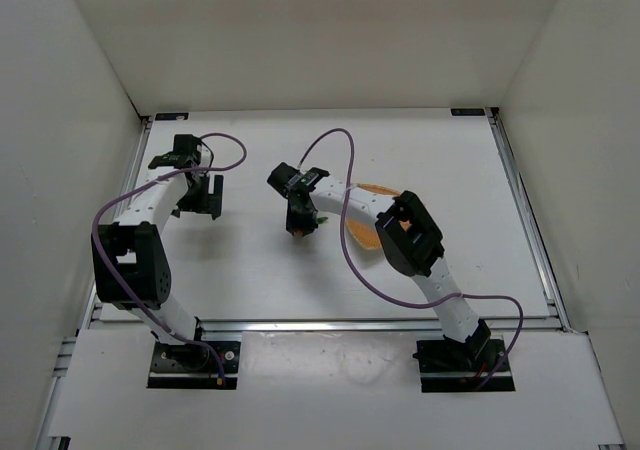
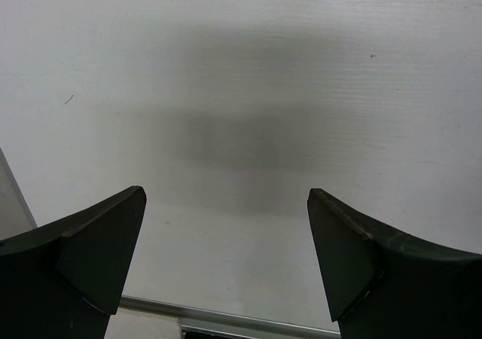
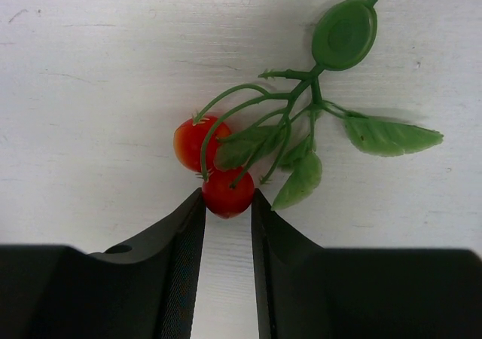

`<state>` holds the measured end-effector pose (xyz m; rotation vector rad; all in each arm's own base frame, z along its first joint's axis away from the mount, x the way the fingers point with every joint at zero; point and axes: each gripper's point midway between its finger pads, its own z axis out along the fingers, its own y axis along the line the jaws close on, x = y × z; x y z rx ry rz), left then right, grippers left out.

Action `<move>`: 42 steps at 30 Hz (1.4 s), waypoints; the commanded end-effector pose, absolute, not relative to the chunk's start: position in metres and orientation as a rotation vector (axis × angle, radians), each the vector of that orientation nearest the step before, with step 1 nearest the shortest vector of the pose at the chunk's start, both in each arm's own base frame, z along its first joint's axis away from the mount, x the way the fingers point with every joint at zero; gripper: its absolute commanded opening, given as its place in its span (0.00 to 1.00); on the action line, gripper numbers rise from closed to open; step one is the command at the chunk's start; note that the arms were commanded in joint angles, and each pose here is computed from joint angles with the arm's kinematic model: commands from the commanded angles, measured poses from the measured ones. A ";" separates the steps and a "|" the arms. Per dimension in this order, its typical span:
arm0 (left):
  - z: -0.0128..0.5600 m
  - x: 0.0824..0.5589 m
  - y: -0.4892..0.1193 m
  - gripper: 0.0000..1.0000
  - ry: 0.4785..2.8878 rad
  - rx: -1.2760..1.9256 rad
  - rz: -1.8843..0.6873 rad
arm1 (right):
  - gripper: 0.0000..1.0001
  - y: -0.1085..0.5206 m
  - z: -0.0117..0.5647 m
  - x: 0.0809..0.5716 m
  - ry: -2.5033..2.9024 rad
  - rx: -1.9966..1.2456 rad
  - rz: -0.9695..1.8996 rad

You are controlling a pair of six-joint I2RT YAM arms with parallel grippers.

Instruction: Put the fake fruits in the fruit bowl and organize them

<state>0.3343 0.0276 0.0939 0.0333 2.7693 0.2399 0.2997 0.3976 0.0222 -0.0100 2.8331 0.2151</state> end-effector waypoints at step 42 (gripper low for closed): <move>0.103 0.323 0.032 1.00 2.739 -0.017 0.192 | 1.00 0.092 0.178 0.276 2.534 0.454 0.061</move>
